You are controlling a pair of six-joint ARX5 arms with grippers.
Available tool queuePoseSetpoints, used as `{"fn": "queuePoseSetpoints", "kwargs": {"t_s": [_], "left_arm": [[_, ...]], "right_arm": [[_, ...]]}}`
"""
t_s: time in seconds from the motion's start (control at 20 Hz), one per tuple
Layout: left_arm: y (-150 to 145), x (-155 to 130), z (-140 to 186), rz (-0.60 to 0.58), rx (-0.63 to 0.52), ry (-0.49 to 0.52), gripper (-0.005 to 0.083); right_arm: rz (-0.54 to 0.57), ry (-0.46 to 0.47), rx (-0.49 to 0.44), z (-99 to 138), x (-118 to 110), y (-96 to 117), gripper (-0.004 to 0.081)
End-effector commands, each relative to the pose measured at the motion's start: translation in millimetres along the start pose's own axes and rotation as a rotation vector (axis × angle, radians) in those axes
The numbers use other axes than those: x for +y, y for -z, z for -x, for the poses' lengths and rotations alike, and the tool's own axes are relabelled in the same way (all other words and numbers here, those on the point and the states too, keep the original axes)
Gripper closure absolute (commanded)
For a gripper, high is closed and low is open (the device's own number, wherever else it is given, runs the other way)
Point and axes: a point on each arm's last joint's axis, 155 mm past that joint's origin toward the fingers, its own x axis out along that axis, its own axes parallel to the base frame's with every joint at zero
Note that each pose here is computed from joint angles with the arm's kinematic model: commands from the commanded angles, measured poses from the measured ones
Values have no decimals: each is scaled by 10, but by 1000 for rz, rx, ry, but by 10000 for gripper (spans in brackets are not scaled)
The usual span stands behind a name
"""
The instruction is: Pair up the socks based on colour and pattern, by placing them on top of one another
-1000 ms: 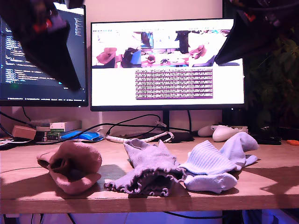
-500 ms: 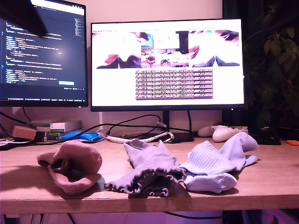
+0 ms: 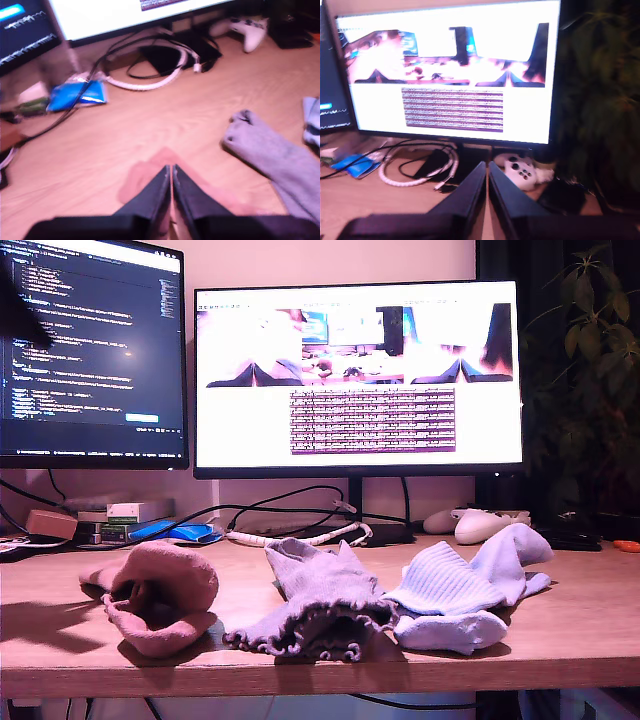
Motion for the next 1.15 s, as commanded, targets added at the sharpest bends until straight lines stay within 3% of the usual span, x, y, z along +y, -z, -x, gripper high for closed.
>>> {"fn": "queuePoseSetpoints", "kwargs": {"t_s": [0.0,0.15,0.4,0.7,1.1], "left_arm": [[57,-7,100,27,-40,-22,797],[156,-60,258,40,-83,-29,797],[139,-170,473,45,-118,-21,797],[555,-271,536,106,35,7,797],[781,-299,554,129,125,12,797]], "right_arm": [[-24,-8,43,17,29,272,780],[-27,-15,68,154,80,500,780],[-36,-49,223,450,200,935,780],[-79,-44,454,719,224,1483,780],[-80,-44,457,719,224,1491,780]]}}
